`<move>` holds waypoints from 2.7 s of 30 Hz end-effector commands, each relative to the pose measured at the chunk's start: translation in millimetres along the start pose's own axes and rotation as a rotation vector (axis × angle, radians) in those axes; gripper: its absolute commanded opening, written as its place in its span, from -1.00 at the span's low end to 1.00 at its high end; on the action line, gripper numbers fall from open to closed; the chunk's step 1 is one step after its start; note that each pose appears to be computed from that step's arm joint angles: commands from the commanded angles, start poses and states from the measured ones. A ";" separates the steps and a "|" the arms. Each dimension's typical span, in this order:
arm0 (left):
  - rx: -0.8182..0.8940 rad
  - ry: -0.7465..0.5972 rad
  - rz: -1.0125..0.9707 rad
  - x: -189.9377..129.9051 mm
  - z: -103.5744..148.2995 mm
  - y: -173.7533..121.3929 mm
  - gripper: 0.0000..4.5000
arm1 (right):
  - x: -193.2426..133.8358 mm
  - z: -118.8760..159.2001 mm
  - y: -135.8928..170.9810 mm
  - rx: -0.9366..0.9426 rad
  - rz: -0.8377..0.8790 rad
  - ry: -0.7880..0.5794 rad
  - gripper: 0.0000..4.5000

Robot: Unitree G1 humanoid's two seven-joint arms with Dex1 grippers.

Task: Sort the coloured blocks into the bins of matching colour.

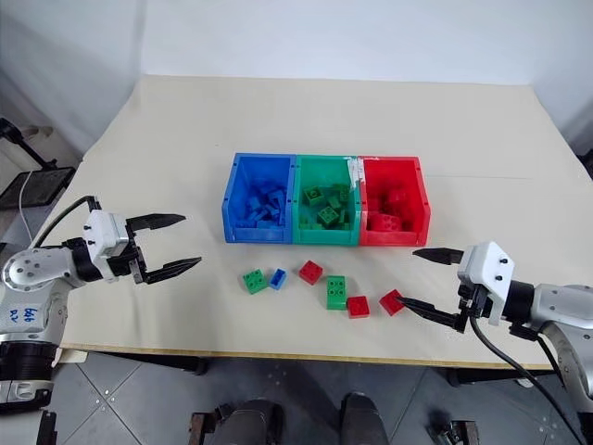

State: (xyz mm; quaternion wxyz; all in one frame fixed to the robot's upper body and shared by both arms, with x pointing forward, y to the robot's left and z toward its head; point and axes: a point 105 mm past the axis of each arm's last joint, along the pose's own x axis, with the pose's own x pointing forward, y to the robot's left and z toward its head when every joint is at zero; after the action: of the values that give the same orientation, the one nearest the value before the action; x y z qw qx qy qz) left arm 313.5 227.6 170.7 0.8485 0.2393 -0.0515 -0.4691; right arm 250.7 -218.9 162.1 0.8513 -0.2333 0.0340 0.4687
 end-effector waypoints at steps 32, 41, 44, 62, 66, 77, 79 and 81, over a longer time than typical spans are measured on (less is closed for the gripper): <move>-0.013 -0.017 -0.409 18.7 23.3 -77.8 1.00 | 40.1 -49.4 -3.5 -0.238 0.453 0.376 0.73; -0.039 -0.065 -0.339 24.0 28.4 -73.5 1.00 | 34.8 -44.5 -10.0 -0.199 0.380 0.310 -0.37; -0.059 -0.087 -0.289 26.0 29.8 -67.8 1.00 | 35.8 -33.7 -19.7 -0.125 0.270 0.221 -0.37; -0.148 -0.142 -0.075 18.3 37.8 -35.9 1.00 | 47.4 44.9 -130.3 0.134 -0.358 -0.090 0.53; -0.166 -0.104 -0.095 15.7 31.3 -36.3 1.00 | 28.0 39.9 -114.2 0.094 -0.323 -0.090 0.99; 0.004 -0.061 -0.381 44.6 27.9 -71.2 1.00 | -63.6 -27.6 -29.4 -0.047 -0.121 0.206 0.99; 0.002 -0.064 -0.401 46.9 27.4 -74.1 1.00 | -69.6 -35.3 -23.8 -0.062 -0.095 0.237 0.99; -0.001 -0.064 -0.405 46.7 26.6 -74.7 1.00 | -65.8 -34.6 -22.0 -0.063 -0.077 0.221 0.99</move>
State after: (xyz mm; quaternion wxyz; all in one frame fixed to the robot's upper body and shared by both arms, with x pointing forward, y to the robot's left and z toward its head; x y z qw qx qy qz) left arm 274.2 147.9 146.8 0.7408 0.2164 -0.0132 -0.6358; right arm 236.6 -298.9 145.0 0.8609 -0.2878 0.1256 0.4003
